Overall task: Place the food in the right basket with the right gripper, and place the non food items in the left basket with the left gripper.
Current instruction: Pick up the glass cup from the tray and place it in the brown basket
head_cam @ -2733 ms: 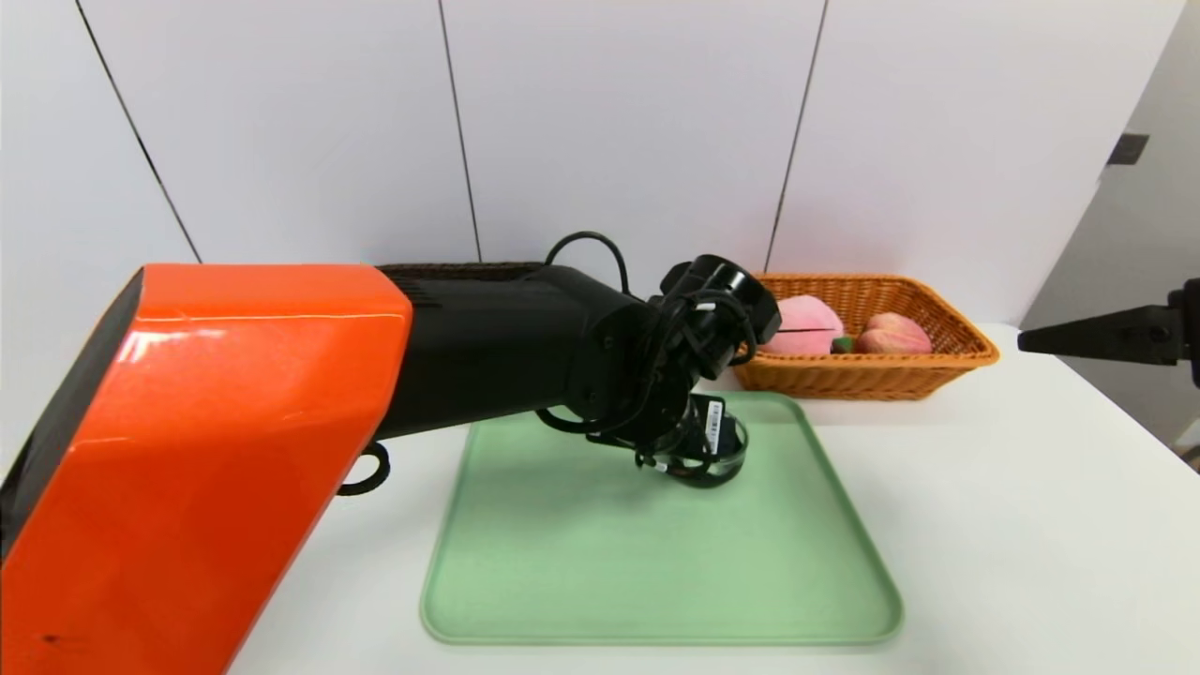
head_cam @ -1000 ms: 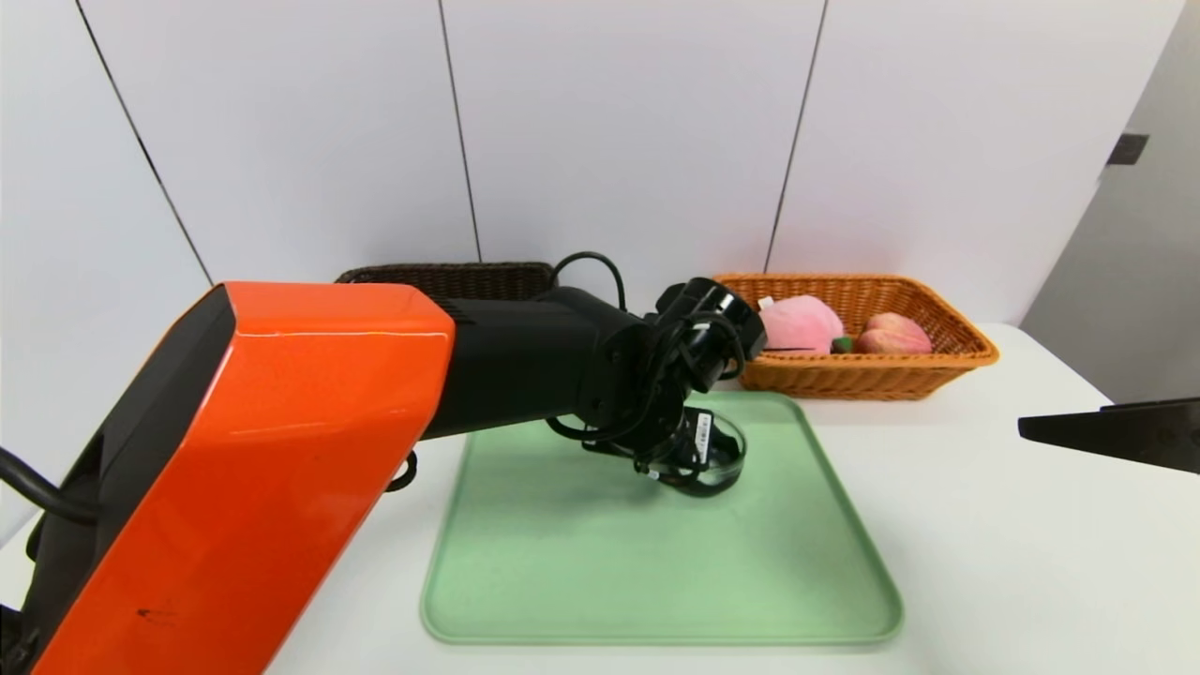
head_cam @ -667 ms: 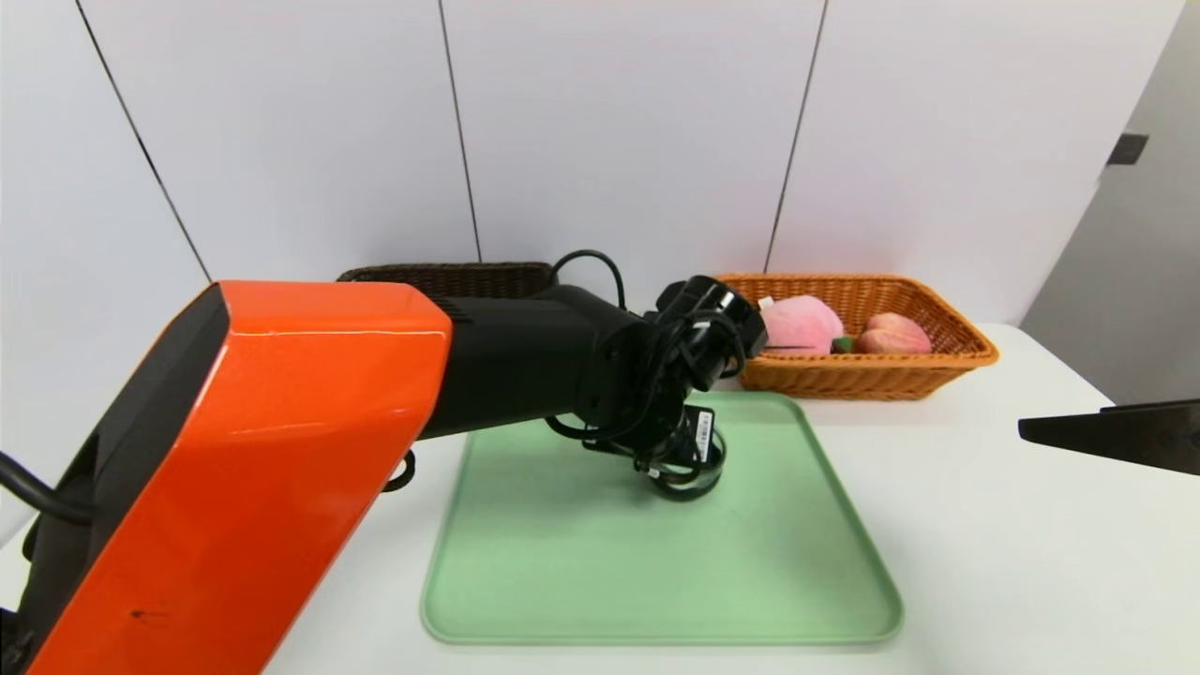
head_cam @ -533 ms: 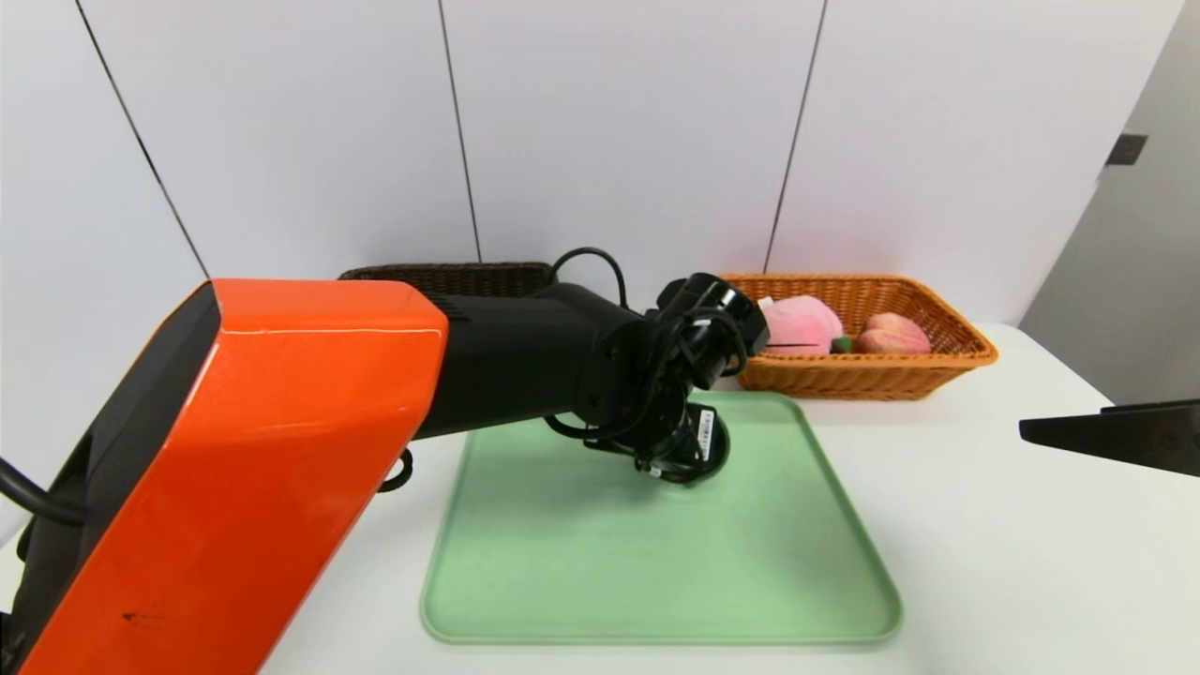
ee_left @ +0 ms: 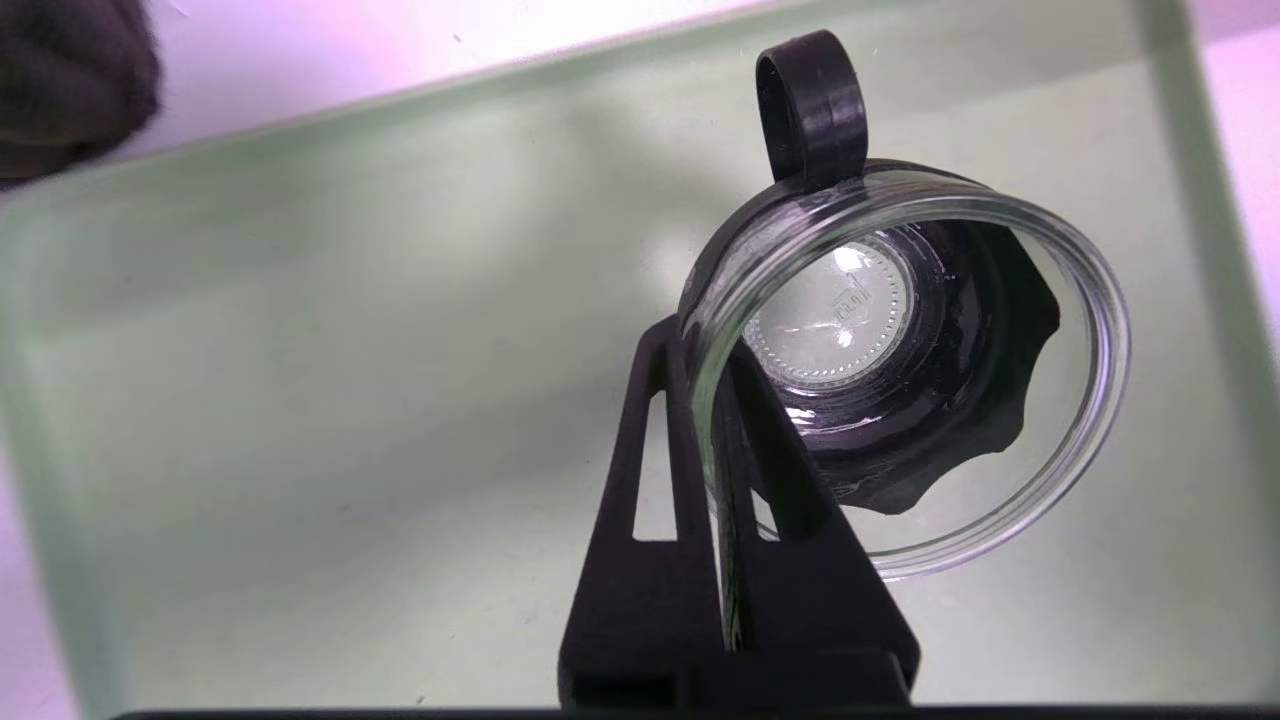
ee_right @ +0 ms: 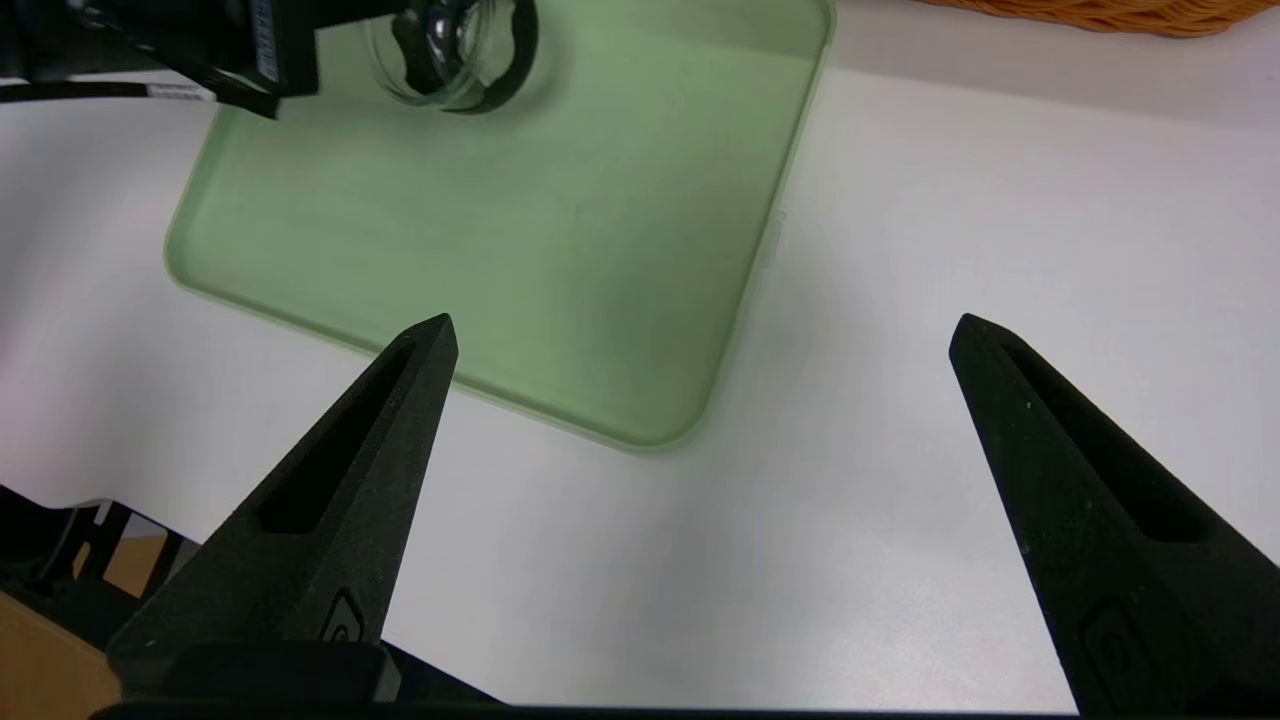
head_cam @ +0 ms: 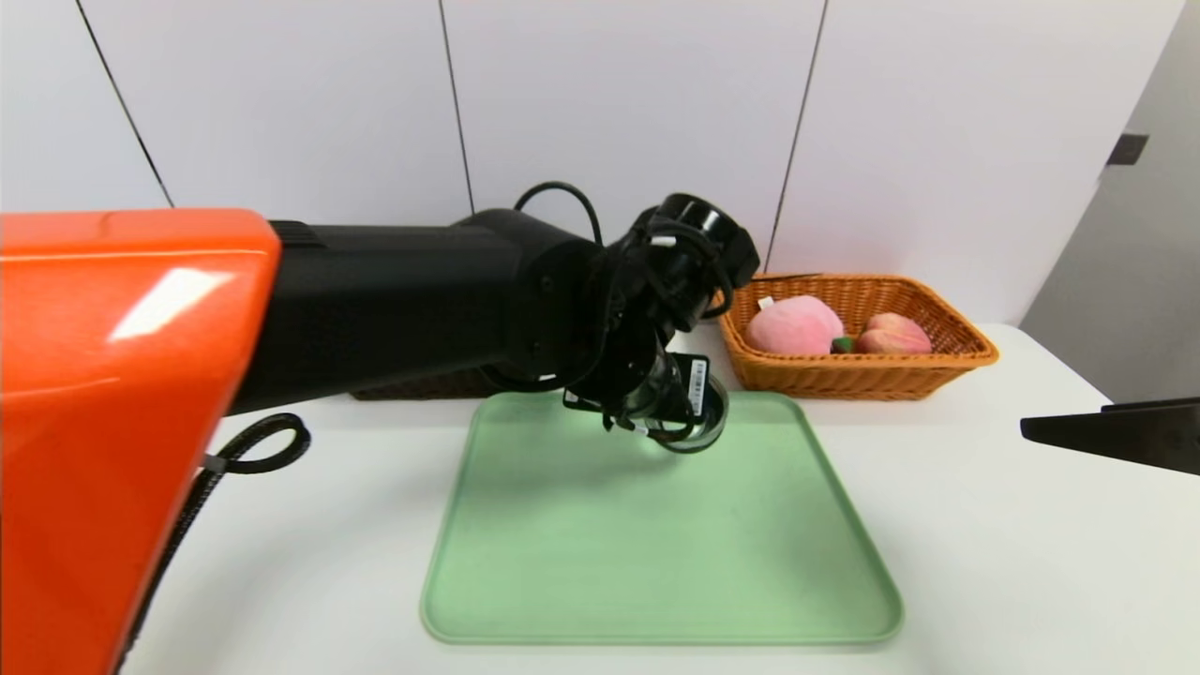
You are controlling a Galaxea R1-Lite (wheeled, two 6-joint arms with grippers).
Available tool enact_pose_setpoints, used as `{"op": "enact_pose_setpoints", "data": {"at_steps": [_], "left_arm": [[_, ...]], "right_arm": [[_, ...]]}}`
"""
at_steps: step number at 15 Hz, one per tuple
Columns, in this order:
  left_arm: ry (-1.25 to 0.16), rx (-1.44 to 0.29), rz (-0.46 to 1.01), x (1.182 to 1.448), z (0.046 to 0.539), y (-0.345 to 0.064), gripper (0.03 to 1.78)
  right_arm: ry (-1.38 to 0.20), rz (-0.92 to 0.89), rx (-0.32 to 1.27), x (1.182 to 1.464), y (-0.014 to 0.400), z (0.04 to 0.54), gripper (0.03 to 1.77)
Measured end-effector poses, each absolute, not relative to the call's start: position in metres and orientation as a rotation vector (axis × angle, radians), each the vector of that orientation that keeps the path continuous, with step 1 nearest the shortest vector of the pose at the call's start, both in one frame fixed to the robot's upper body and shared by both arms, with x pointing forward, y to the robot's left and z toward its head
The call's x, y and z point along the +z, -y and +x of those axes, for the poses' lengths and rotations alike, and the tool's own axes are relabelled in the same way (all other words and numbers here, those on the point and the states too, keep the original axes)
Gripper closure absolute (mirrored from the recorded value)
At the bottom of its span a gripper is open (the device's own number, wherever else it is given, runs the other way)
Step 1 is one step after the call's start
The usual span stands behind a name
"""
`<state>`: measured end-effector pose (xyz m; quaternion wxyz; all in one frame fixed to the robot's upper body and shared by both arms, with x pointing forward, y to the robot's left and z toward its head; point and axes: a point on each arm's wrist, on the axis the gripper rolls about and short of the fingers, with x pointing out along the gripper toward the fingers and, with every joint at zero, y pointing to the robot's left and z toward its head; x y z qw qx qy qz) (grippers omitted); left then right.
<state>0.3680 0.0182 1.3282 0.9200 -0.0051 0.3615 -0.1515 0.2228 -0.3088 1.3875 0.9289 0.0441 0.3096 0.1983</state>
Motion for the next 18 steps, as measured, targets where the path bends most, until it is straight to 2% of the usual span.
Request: {"op": "enact_pose_setpoints", "data": {"at_steps": [4,8,13,18], "left_arm": [[-0.659,-0.297,-0.058,1.371,0.363,-0.05,1.72],[-0.599,-0.221,-0.078,1.394,0.381,-0.093,1.72],[-0.568,-0.079,-0.097,1.398,0.417,-0.146,1.72],[-0.581,-0.011,-0.113,1.38,0.445,-0.16,1.72]], "right_arm": [[-0.629,0.086,0.422,1.389,0.307,0.221,0.1],[-0.629,0.084,0.428,1.389,0.306,0.22,0.1],[-0.633,0.085,0.428,1.388,0.306,0.219,0.1],[-0.638,0.085,0.428,1.386,0.306,0.218,0.1]]}}
